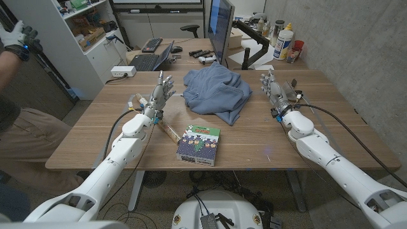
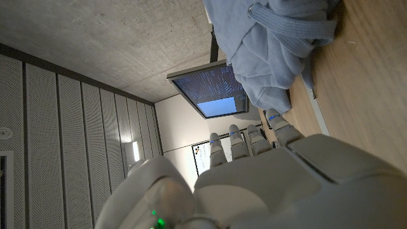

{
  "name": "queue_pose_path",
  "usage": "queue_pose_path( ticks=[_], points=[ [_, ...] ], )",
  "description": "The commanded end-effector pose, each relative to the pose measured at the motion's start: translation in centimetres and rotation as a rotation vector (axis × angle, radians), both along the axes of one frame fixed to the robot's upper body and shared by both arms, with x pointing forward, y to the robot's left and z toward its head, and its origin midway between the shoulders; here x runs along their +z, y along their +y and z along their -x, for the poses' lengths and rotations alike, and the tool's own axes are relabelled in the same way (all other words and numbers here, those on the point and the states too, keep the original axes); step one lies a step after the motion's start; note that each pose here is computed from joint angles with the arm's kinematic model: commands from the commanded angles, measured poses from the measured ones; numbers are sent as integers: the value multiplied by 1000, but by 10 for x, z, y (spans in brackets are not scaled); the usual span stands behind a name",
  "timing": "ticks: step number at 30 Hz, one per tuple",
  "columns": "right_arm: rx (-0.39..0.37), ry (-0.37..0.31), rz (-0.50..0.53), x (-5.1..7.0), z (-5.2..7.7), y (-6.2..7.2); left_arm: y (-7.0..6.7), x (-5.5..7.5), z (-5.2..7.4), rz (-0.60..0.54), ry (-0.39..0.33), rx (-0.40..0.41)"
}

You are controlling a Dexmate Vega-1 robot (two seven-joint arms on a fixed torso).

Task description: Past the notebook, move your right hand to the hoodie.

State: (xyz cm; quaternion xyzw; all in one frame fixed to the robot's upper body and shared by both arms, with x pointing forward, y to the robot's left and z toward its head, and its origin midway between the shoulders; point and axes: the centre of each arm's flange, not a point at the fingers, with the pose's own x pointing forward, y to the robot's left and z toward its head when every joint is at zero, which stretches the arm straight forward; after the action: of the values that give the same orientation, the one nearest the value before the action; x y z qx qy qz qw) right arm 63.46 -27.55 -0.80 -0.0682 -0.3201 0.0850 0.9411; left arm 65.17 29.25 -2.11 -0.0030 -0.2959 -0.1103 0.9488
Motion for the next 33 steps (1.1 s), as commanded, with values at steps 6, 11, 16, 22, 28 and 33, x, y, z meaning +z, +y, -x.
queue_pose_path(
  ticks=[6, 11, 16, 22, 28, 33],
  points=[
    [-59, -74, 93, 17, 12, 9, 1, -1, 2, 0, 1, -2],
    [-74, -87, 118, 20, 15, 12, 0, -1, 1, 1, 0, -1],
    [-80, -97, 130, 22, 17, 14, 0, 0, 1, -2, -1, -3],
    [-98, -118, 174, 27, 21, 18, 0, 1, 2, -1, -4, -4],
    [-149, -134, 238, 30, 23, 23, 1, 1, 2, -3, -7, -4],
    [-149, -134, 240, 30, 23, 25, 2, 2, 4, -7, -7, 0]
  ],
)
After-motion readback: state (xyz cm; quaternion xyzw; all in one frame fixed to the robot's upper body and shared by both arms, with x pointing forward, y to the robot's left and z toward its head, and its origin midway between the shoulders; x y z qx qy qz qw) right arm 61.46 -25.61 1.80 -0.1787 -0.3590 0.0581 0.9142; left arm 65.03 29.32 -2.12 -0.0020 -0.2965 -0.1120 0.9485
